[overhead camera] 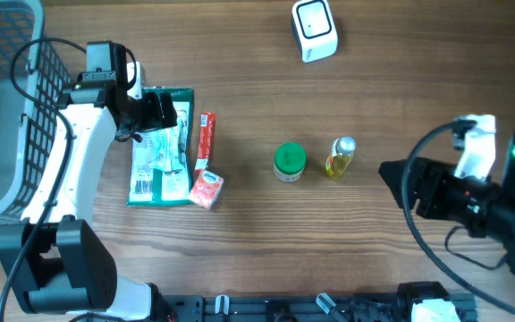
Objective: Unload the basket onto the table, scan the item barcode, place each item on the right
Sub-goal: 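Move the right gripper over the red Kleenex tissue pack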
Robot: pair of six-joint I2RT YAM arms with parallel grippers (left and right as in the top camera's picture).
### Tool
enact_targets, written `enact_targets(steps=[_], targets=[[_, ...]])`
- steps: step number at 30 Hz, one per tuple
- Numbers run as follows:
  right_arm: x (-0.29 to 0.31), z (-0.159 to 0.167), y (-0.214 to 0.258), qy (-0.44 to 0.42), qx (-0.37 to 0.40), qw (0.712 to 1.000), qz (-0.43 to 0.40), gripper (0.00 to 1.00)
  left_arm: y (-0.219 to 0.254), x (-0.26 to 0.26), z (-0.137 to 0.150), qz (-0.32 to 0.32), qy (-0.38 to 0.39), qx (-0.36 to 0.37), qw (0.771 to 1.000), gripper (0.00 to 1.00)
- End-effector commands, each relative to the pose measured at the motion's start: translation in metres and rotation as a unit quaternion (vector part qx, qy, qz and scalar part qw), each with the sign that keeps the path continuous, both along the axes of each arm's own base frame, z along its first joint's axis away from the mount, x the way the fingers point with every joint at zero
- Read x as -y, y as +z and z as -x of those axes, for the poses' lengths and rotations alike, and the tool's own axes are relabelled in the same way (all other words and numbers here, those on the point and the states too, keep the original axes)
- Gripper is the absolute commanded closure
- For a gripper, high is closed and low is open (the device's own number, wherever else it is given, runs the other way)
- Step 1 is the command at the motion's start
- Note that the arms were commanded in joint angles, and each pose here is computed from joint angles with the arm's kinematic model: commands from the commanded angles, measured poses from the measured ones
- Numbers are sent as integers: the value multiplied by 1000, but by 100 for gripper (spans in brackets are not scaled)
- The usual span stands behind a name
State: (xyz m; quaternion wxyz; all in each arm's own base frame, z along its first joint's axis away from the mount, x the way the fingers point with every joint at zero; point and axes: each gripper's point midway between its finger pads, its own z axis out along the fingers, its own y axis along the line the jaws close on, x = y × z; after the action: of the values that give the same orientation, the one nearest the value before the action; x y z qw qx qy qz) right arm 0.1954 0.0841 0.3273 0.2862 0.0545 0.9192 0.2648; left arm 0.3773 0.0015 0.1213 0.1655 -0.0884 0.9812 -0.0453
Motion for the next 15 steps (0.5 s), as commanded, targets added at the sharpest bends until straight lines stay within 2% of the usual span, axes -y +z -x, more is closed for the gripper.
enact_targets(steps=[1,4,8,11,15], targets=[[-16,-9,-22,33,-54,998,14,34,8,-3,-2,-4,3,12,1000,0],[-52,-21,-53,61,-117,990,57,34,8,-3,-2,-4,3,12,1000,0],[-131,-39,-80,132,-117,982,70,34,8,-3,-2,-4,3,12,1000,0],[-233,-39,-143,216,-136,963,85,35,8,-3,-2,-4,3,12,1000,0],[-288,-35,-219,243,-170,949,106,33,8,-3,-2,-4,3,12,1000,0]])
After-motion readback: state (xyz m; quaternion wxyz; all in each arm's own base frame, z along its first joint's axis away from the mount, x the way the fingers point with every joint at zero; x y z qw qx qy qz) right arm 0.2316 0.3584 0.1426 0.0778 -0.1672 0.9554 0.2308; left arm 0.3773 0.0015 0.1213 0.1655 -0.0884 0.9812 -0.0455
